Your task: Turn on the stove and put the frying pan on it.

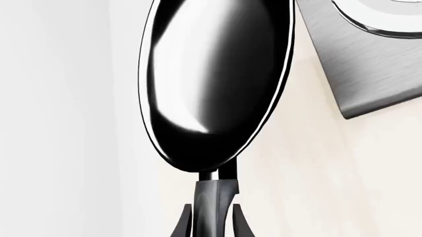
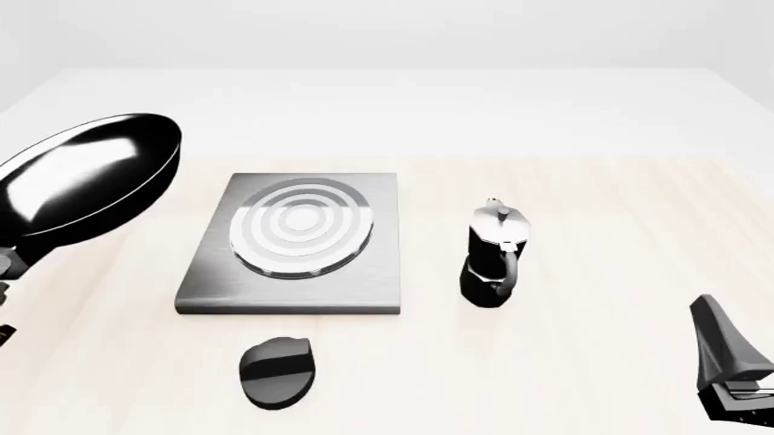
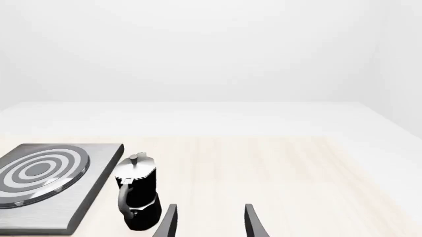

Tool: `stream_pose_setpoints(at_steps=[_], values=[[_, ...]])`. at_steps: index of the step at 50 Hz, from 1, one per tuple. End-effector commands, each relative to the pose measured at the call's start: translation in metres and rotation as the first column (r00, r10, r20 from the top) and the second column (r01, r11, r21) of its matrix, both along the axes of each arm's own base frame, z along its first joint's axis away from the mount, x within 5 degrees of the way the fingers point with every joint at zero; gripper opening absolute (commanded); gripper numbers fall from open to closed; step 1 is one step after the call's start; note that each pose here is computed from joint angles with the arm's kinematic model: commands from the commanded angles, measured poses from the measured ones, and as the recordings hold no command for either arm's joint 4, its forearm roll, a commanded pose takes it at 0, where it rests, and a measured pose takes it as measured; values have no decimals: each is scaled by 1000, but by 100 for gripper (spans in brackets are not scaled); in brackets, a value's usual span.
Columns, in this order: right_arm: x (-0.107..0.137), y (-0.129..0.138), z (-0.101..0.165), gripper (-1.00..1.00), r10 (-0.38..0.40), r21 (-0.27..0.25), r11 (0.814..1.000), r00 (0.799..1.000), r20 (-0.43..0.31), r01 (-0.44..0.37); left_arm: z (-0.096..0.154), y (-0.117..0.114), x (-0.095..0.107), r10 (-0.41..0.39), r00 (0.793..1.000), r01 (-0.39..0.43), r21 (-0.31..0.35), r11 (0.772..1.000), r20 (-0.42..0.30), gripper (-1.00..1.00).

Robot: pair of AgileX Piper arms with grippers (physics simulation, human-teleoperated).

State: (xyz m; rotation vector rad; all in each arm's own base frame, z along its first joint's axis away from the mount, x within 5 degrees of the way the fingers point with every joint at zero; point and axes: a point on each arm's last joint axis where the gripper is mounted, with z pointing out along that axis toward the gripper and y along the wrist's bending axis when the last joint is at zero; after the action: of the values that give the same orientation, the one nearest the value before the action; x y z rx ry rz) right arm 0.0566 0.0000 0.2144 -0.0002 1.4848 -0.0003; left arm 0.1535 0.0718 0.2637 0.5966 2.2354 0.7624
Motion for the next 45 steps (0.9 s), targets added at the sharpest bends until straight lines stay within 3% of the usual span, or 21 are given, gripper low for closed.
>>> stream_pose_setpoints(at_steps=[1,17,45], values=[[0,0,0,100,0,0,1000,1000,0,0,8,-2,9,-48,998,47,29,998,34,-100],[0,0,0,100,0,0,1000,1000,0,0,13,-8,24,-117,992,115,52,992,41,-100],[0,0,0,100,0,-1,1000,1000,-2,0,-1,-21,62,-244,969,242,64,968,23,-100]])
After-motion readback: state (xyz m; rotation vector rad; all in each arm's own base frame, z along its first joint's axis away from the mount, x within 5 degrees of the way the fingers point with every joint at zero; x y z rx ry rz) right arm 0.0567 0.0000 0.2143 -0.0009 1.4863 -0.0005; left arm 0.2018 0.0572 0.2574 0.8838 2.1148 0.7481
